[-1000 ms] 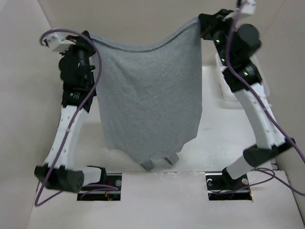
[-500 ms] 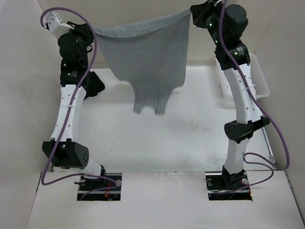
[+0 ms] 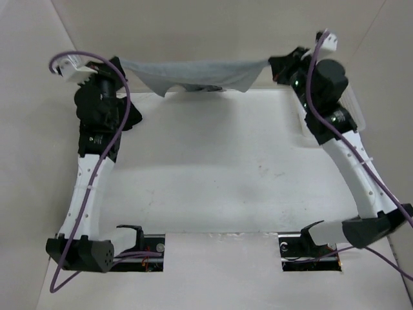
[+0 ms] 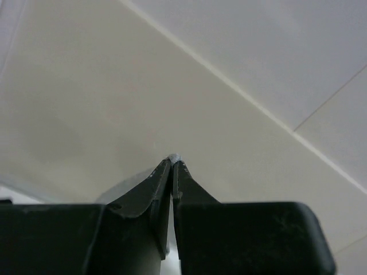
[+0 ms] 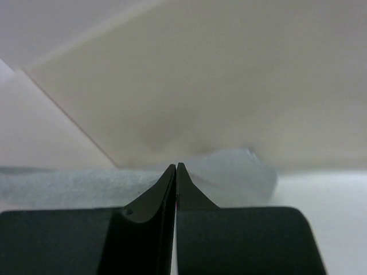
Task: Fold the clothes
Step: Flatten the tank top out
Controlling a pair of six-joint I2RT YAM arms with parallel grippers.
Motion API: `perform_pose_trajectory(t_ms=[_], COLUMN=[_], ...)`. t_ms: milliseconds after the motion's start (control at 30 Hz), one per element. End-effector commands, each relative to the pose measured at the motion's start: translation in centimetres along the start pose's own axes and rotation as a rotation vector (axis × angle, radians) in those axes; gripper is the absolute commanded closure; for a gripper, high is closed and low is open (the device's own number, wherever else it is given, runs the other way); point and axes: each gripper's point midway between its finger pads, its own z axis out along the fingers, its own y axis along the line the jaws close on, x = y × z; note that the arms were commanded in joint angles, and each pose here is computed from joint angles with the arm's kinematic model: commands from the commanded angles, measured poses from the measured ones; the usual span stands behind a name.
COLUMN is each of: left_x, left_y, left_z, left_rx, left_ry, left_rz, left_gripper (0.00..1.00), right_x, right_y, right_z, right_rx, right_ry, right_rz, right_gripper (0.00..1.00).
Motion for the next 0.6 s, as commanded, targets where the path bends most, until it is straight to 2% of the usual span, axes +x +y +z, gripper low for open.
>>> perform_pose_trajectory(t_ms=[0,100,300,467,567], left_x=[2.5,5.6,11.1,16.8,18.1], left_y=[1.7,4.3,8.8,13.5,15.5], left_z=[-3.7,-8.7,-18.2,-24.7,-27.3], left_rx=[-0.021,-0.047,-0.089,-0.187,-0.257], left_ry=[0.026,0.078,0.235,0.422,0.491], left_rz=[-0.003,-0.006,-0.056,-0.048,-0.054], left_gripper=[0.98,0.98,0.97,0.98,0.98], right_x=[3.2,8.3,15.7,25.0,29.4], right_y=[-0.1,-1.1,-3.8,-5.2,-4.9], right_z=[-3.4,-7.9,-17.2,-24.3,-28.4], right_rx=[0.000,0.038,0.120,0.112,0.094], right_ry=[0.002,0.071,0.205,0.458,0.612], right_rz=[0.040,0.046,0.048,0.139,0.209], right_gripper=[0.97,0.98,0.98,1.00,1.00])
